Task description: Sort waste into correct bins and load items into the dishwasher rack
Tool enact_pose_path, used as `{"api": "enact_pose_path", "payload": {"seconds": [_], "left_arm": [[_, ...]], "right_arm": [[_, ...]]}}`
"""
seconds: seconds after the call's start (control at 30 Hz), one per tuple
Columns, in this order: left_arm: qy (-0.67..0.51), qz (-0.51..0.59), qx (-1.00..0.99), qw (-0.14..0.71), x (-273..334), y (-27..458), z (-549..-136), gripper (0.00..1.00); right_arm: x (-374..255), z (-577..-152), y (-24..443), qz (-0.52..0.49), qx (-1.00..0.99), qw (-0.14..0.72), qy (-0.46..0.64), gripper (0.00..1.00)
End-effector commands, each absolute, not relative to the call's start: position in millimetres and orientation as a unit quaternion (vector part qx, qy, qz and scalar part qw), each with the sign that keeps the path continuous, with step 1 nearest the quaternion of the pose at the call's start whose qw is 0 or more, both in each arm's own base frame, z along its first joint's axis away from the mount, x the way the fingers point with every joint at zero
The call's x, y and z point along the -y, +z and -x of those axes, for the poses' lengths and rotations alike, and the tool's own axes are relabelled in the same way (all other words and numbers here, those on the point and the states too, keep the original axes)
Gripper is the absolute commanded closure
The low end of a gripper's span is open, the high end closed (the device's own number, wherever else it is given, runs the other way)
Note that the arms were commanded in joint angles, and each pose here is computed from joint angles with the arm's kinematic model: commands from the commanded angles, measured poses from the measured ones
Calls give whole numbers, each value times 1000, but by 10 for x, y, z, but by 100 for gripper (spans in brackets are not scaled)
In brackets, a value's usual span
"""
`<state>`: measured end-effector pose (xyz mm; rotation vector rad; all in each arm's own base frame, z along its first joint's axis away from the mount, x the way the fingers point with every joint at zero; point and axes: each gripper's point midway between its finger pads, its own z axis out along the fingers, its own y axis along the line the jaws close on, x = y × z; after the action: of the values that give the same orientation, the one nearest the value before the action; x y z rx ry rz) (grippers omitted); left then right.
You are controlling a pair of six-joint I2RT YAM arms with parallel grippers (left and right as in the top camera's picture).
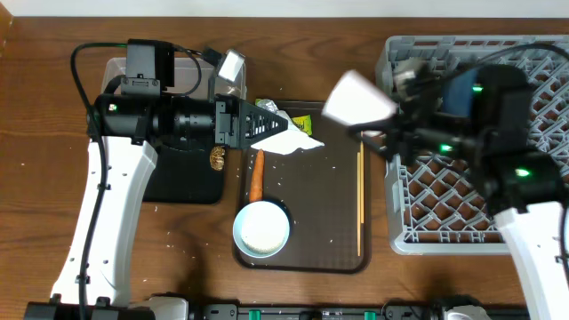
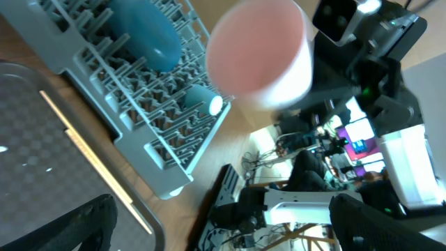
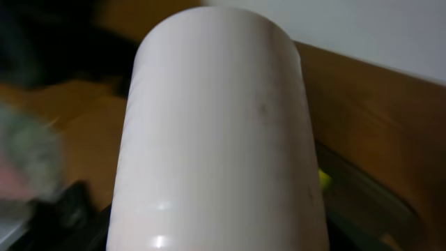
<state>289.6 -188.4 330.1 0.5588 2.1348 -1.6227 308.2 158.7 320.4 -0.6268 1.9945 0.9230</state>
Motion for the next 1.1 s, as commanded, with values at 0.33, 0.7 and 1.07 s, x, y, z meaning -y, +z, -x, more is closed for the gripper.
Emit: {"api": "enact_pose_path", "payload": {"seconds": [0.33, 0.7, 1.07], "left_arm": [[-561, -201, -775, 209, 1859, 3242, -2943, 2], [-562, -201, -775, 209, 1859, 3242, -2942, 2], [-562, -200, -775, 207, 1859, 3240, -2938, 2]], "right_arm": [[1550, -2807, 2351, -384, -862, 331, 12, 36], [2522, -2459, 1821, -561, -782, 271, 2, 34], [2495, -2717, 1671, -535, -800, 270, 28, 32]]}}
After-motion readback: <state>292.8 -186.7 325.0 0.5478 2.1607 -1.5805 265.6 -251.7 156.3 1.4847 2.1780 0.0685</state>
